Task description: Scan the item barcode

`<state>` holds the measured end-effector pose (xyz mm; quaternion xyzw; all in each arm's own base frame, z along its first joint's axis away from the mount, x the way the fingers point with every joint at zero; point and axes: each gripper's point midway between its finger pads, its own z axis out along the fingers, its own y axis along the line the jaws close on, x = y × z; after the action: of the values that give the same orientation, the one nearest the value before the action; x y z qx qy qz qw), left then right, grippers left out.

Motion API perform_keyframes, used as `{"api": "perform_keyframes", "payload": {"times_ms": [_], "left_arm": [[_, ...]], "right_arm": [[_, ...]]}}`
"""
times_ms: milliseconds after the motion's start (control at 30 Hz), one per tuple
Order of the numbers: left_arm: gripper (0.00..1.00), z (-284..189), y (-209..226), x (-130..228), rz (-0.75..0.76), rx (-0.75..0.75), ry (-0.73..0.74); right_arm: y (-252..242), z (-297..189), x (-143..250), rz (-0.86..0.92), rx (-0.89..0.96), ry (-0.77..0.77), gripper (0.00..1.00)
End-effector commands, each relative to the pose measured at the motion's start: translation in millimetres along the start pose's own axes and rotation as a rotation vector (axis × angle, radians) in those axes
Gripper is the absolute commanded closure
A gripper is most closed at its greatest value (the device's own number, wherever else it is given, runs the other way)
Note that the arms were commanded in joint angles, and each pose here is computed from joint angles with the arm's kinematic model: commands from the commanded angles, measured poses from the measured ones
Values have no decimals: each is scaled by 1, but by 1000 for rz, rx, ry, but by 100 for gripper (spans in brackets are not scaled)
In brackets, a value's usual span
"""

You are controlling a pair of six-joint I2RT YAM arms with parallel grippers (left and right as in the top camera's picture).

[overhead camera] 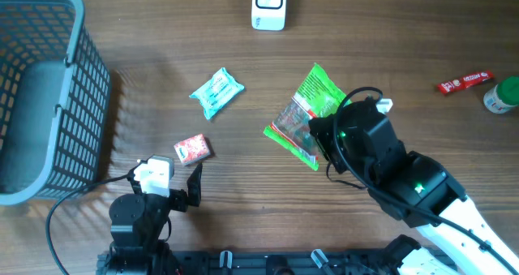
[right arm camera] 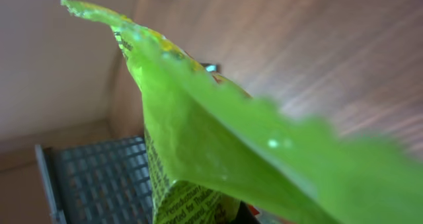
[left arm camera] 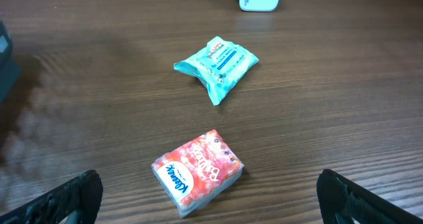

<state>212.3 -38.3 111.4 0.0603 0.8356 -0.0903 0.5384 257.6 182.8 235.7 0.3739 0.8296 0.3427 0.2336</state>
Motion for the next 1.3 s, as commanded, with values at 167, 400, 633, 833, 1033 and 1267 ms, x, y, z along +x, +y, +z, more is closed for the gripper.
{"api": "perform_keyframes", "payload": {"times_ms": [167, 400, 633, 833, 1033, 1267], "left_arm": [[0, 0, 0, 0, 10, 5, -6], [0, 0, 0, 0, 10, 5, -6], [0, 0, 0, 0, 10, 5, -6], [0, 0, 0, 0, 10, 5, -6], [0, 0, 0, 0, 10, 5, -6], [0, 0, 0, 0, 10, 5, -6]], "right_arm": [[88, 33, -36, -996, -156, -347, 95], [187, 106, -56, -1358, -408, -899, 95], [202, 196, -107, -1376, -435, -1087, 95], [232, 258, -153, -1372, -477, -1049, 95], [226, 303, -169, -1342, -503, -1041, 95], [169, 373, -153, -1381, -477, -851, 95]]}}
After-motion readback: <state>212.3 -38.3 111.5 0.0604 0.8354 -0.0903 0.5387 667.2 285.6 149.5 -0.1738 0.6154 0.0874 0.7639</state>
